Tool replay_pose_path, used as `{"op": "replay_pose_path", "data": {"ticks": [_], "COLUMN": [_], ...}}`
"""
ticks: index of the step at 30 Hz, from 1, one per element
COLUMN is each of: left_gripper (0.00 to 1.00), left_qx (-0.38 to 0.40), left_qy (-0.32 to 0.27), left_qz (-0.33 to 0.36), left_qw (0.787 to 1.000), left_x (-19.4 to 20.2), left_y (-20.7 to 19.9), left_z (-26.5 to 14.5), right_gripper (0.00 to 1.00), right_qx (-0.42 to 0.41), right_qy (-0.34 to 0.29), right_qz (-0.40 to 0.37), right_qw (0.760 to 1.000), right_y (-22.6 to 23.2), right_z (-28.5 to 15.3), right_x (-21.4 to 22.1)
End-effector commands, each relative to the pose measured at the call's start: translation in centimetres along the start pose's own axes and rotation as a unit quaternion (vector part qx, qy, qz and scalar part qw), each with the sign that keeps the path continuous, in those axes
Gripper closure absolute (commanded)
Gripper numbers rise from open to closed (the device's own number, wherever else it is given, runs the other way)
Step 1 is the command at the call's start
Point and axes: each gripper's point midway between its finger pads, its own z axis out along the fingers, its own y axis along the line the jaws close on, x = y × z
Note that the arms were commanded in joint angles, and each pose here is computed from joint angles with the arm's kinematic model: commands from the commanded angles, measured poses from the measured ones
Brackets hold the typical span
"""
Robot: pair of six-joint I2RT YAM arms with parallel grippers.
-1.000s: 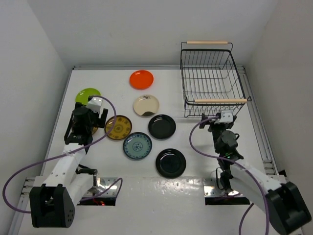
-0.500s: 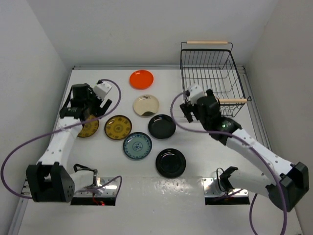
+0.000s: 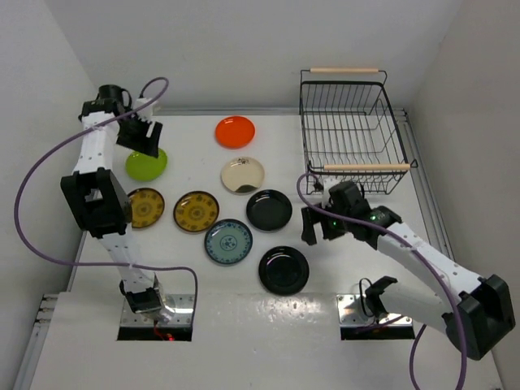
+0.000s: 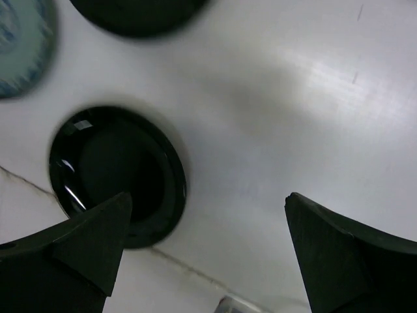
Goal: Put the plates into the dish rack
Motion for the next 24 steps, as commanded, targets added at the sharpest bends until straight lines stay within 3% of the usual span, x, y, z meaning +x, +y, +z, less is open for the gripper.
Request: {"op": "replay_pose_path", "data": {"ticks": [1,2,3,8,13,15,18,20,21,24], "left_gripper": [0.22,0.22,0.21,0.21,0.21,0.19,0.19,0.19,0.19,0.19], "left_qx": [0.021,0.01,-0.014,-0.045,-0.064,-0.078,-0.075,-0.074,-0.075,-0.075], "left_qy": [-0.046,-0.038,-0.072,-0.1,-0.08,-0.085,-0.09,-0.095,-0.1,-0.105], "left_qz": [-0.089,-0.103,-0.091,-0.104,-0.106,-0.101,-0.1,-0.095,-0.094,-0.089], "left_qw": [0.995,0.994,0.993,0.989,0.989,0.988,0.988,0.988,0.988,0.988], "left_x": [-0.1,1.7,0.2,0.3,2.0,2.0,2.1,1.8,1.6,1.3], "left_y": [-0.6,-1.0,-2.0,-3.0,-3.7,-3.7,-4.0,-4.3,-4.2,-4.6], "left_z": [-1.7,-0.8,-2.5,-2.2,-1.3,-1.9,-1.7,-2.0,-2.0,-2.3], "right_gripper": [0.0,0.02,0.06,0.23,0.48,0.53,0.69,0.95,1.0,1.0], "right_qx": [-0.017,-0.016,-0.012,-0.072,-0.104,-0.104,-0.114,-0.113,-0.112,-0.103], "right_qy": [0.048,0.049,0.074,0.108,0.14,0.143,0.143,0.157,0.154,0.138], "right_qz": [0.082,0.087,0.101,0.1,0.113,0.114,0.117,0.113,0.11,0.061], "right_qw": [0.995,0.995,0.992,0.986,0.978,0.978,0.976,0.974,0.976,0.983], "right_y": [0.8,0.7,0.4,2.4,3.3,3.3,3.5,3.5,3.6,3.6], "right_z": [0.8,1.5,2.2,4.4,5.4,5.6,6.1,6.1,6.2,5.0], "right_x": [4.7,5.1,7.5,9.8,12.8,13.2,13.8,14.2,13.5,11.3]}}
